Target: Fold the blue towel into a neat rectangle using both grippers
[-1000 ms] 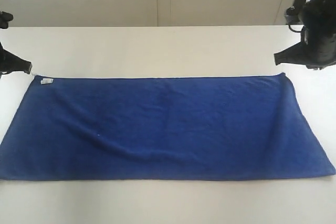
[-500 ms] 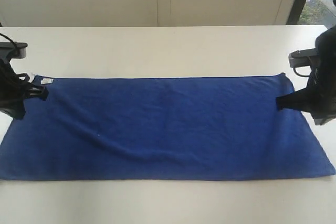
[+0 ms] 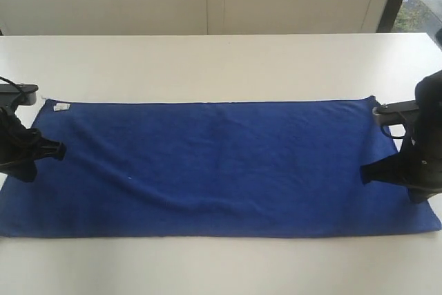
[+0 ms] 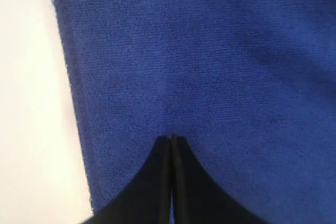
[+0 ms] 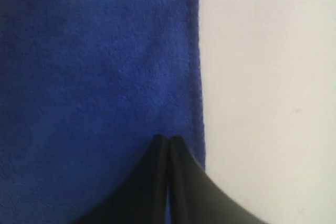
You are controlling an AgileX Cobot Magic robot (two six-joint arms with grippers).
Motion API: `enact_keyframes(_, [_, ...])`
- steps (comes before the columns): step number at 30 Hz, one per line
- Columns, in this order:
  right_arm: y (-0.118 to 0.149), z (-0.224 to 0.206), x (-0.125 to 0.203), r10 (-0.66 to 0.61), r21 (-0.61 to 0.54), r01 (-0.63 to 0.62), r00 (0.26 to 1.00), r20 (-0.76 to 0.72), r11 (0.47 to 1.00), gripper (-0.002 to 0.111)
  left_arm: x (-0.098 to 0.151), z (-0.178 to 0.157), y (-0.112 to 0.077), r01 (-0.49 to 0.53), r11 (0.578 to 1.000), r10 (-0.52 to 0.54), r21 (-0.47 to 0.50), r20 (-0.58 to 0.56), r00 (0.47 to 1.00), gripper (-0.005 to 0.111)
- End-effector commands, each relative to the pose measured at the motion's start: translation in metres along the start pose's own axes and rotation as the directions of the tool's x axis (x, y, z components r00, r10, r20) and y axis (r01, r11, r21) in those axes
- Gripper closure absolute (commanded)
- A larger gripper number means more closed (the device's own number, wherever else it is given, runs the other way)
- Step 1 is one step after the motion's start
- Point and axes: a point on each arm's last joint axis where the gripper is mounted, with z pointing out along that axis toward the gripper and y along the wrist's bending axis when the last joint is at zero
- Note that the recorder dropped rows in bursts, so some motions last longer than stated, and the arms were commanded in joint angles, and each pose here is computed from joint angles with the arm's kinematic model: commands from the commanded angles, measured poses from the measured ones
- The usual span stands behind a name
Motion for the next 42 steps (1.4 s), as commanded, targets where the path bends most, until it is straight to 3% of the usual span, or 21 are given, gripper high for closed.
enact_keyframes(1, [-0.002,0.0,0.004,-0.016,0.022,0.017,0.999,-0.033,1.0,0.108,0.002,-0.002,0.0,0.005,1.0,-0.005,0.005,-0.003,1.0,0.107])
enact_keyframes(22, [-0.007,0.011,0.021,-0.054,0.088,0.069,0.987,-0.154,0.994,0.108,0.003,-0.002,0.0,0.005,1.0,-0.005,0.006,-0.008,1.0,0.107])
enact_keyframes(32, [-0.01,-0.008,0.016,-0.017,0.066,0.02,0.999,-0.038,0.998,0.108,0.002,-0.012,0.0,-0.009,1.0,0.009,0.001,0.023,1.0,0.107])
enact_keyframes(42, [-0.015,-0.042,0.012,0.015,0.023,-0.018,0.99,0.139,1.0,0.108,0.006,-0.066,-0.003,-0.026,1.0,0.027,-0.005,0.155,0.988,0.107])
